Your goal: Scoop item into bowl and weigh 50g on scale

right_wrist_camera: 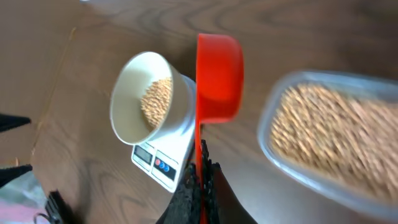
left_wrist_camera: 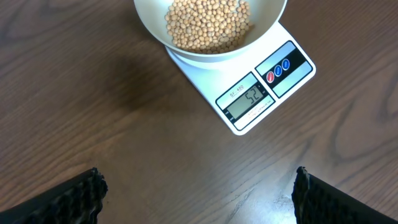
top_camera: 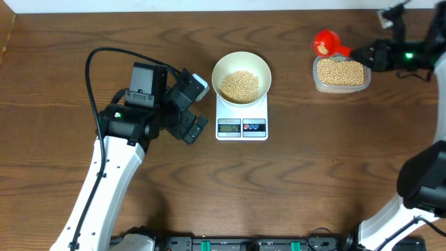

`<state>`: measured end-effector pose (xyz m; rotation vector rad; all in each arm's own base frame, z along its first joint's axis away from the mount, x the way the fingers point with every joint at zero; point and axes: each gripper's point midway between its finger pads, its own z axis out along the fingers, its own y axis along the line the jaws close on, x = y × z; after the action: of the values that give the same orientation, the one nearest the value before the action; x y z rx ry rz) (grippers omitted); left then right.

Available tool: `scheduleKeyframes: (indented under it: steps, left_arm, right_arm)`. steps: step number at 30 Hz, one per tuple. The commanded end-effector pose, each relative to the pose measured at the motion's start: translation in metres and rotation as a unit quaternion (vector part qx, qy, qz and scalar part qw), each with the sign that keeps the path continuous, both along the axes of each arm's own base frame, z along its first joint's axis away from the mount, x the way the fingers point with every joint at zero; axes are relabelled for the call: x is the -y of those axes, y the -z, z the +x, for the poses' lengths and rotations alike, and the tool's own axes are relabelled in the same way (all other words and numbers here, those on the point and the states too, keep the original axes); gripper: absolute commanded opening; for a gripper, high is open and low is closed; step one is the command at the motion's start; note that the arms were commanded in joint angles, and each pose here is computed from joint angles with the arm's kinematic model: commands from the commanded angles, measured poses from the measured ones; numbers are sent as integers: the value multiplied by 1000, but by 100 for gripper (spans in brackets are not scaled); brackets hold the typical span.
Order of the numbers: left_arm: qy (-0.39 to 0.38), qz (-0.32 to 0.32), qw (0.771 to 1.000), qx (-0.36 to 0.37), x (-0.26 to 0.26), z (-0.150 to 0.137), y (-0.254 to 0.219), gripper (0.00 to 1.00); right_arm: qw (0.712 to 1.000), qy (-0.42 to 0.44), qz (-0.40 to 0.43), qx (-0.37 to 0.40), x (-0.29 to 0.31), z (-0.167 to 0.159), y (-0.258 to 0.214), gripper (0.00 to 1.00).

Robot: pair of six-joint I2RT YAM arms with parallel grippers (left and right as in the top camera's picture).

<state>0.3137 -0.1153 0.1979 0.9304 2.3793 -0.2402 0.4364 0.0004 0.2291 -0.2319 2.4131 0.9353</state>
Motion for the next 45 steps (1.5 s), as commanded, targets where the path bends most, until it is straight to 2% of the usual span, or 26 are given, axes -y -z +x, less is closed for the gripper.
scheduleKeyframes:
  steps: [1, 11, 17, 28, 34, 42, 44, 45]
  left_arm:
    - [-6, 0, 1000, -3, -1, 1, 1, 98]
    - [-6, 0, 1000, -3, -1, 1, 1, 98]
    - [-6, 0, 1000, -3, -1, 1, 1, 98]
    - [-6, 0, 1000, -3, -1, 1, 1, 98]
    - [-6, 0, 1000, -3, -1, 1, 1, 98]
    - [-6, 0, 1000, -3, -1, 1, 1, 98]
    - [-6, 0, 1000, -3, -1, 1, 1, 98]
    - [-6, 0, 1000, -3, -1, 1, 1, 98]
  right_arm:
    - [999, 29, -40, -13, 24, -7, 1, 1]
    - [975, 48, -204, -66, 45, -13, 35, 1]
    - [953, 38, -295, -57, 38, -3, 42, 1]
    - [883, 26, -466, -50, 26, -1, 39, 1]
    - [853, 27, -519, -50, 19, -5, 34, 1]
    - [861, 41, -504, -52, 13, -5, 34, 1]
    - [879, 28, -473, -46, 0, -3, 37, 1]
    - [902, 12, -430, -35, -18, 0, 37, 1]
